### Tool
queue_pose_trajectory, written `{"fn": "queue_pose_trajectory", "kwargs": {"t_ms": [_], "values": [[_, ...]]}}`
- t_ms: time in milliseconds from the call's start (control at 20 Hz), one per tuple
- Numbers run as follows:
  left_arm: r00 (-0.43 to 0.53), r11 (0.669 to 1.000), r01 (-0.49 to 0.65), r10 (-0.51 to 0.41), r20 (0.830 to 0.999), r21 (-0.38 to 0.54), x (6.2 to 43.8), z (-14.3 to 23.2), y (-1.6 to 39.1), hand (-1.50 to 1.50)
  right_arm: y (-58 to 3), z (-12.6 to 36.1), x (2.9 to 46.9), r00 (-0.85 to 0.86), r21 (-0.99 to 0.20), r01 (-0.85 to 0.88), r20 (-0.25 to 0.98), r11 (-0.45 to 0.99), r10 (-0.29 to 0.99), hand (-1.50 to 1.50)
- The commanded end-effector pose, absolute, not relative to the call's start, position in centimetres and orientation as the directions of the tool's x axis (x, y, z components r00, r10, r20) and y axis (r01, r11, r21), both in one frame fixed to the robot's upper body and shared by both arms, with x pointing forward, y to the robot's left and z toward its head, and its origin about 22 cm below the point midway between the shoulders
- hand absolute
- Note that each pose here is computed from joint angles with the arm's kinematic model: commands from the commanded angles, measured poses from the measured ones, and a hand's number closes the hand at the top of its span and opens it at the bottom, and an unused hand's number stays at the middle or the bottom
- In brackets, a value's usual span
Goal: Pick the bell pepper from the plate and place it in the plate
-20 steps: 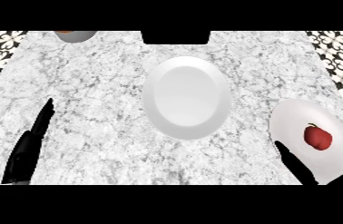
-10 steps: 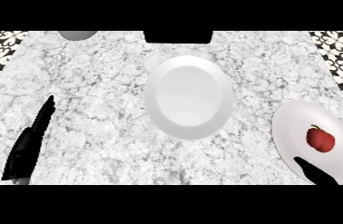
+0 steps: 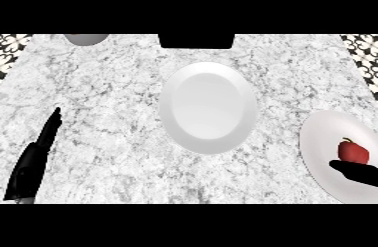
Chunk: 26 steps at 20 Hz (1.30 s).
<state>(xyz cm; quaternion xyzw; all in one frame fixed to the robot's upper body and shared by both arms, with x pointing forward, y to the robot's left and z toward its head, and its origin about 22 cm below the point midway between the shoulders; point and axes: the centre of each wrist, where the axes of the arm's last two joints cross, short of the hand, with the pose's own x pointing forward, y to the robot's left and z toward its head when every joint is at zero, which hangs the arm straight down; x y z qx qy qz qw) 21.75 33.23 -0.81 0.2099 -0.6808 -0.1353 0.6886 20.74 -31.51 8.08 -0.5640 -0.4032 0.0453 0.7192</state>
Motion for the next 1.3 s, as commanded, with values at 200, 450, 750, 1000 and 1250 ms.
{"fn": "queue_pose_trajectory", "kwargs": {"t_ms": [200,450,750,1000,1250], "values": [[0.049,0.876,-0.110,-0.466,0.883,0.469,21.7,-0.7,33.8,0.00,-34.2,8.3,21.5,0.784,-0.910,0.157,0.352,0.385,0.511,-1.50],[0.037,0.872,-0.111,-0.475,0.879,0.476,22.2,-0.9,31.7,0.00,-35.5,6.8,22.5,0.781,-0.900,0.128,0.350,0.416,0.517,-1.50],[0.043,0.883,-0.093,-0.458,0.888,0.460,22.2,-0.1,35.0,0.00,-33.8,6.5,23.9,0.775,-0.886,0.054,0.328,0.461,0.540,-1.50],[0.041,0.879,-0.104,-0.463,0.885,0.465,21.8,-0.6,32.8,0.00,-39.4,2.9,23.8,0.797,-0.872,0.051,0.330,0.487,0.507,-1.50],[0.058,0.881,-0.111,-0.457,0.888,0.461,21.5,-0.9,34.7,0.00,-37.0,3.9,25.1,0.805,-0.882,0.021,0.294,0.470,0.515,-1.50]]}}
